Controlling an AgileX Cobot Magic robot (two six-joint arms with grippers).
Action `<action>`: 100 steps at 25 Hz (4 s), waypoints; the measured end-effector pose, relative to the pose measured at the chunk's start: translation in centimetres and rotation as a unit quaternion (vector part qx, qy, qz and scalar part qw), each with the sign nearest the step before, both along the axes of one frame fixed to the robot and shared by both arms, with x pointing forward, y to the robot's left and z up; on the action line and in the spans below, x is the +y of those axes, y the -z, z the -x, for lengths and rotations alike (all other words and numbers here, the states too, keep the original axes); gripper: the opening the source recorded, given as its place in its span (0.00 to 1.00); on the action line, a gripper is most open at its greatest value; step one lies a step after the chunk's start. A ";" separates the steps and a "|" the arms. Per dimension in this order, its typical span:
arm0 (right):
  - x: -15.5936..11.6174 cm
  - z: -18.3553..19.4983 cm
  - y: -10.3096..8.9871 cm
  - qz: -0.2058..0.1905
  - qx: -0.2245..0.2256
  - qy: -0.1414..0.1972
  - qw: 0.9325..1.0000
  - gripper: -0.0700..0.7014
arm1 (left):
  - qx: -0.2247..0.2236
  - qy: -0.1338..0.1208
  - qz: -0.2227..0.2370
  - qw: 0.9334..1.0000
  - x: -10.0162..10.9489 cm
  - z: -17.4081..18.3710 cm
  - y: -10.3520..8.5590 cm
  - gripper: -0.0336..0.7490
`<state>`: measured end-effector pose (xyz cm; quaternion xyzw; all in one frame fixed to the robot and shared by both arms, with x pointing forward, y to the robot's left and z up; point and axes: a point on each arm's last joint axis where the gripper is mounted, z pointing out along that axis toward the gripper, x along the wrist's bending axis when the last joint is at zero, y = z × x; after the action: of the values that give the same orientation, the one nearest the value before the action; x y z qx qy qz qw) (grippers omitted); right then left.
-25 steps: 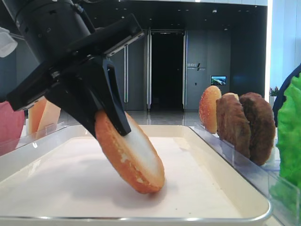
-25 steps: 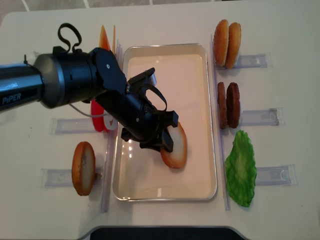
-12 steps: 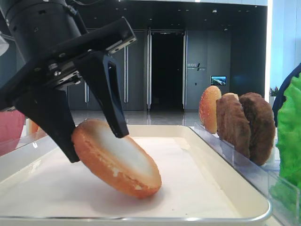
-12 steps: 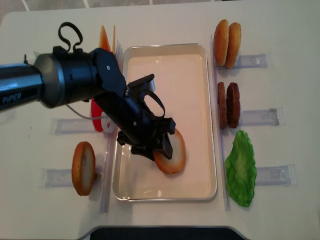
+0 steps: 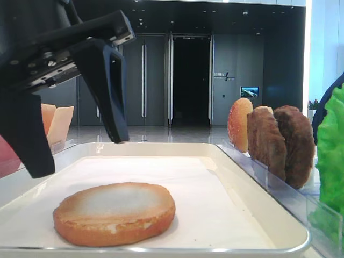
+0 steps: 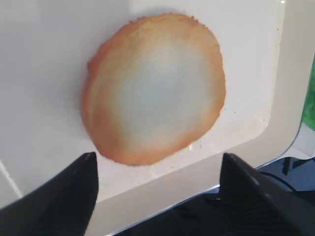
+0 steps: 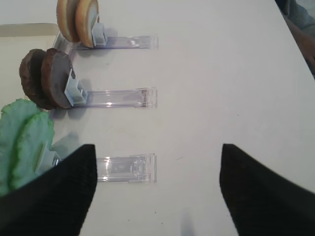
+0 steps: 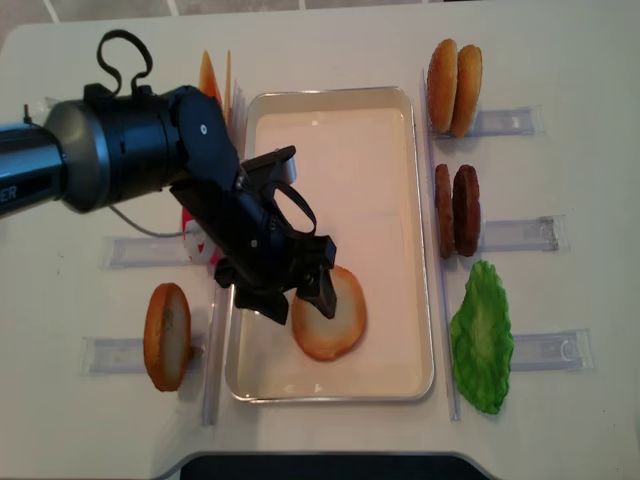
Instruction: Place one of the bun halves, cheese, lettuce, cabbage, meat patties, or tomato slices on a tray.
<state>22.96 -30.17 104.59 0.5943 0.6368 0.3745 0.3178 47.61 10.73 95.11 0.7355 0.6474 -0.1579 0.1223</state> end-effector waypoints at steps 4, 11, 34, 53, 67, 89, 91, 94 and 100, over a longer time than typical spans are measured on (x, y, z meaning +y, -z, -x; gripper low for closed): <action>0.0 0.0 0.0 0.000 0.000 0.000 1.000 0.77 | 0.002 0.002 -0.025 1.000 0.7 0.4 -0.7 0.80; 0.0 0.0 0.0 0.000 0.000 0.000 1.000 0.77 | -0.009 0.022 -0.086 0.996 2.3 1.1 -3.1 0.80; 0.0 0.0 0.0 0.000 0.000 0.000 1.000 0.77 | -0.099 0.021 -0.144 0.984 7.2 1.6 -11.1 0.80; 0.0 0.0 0.0 0.000 0.000 0.000 1.000 0.77 | -0.133 -0.173 -0.213 0.952 23.4 1.2 -14.0 0.73; 0.0 0.0 0.0 0.000 0.000 0.000 1.000 0.77 | -0.233 -0.191 -0.213 0.930 21.7 11.6 -15.5 0.73; 0.0 0.0 0.0 0.000 0.000 0.000 1.000 0.77 | -0.377 -0.166 -0.168 0.896 19.2 20.9 -9.1 0.73; 0.0 0.0 0.0 0.000 0.000 0.000 1.000 0.77 | -0.395 -0.157 -0.164 0.890 19.1 21.2 -9.0 0.73; 0.0 0.0 0.0 0.000 0.000 0.000 1.000 0.77 | -0.422 -0.141 -0.156 0.882 18.9 21.9 -9.2 0.73; 0.0 0.0 0.0 0.000 0.000 0.000 1.000 0.77 | -0.467 -0.140 -0.153 0.860 18.7 23.3 -9.3 0.73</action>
<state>22.96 -30.17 104.59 0.5943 0.6368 0.3745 0.3178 24.32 29.48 104.37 0.6338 0.6267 0.3237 0.3173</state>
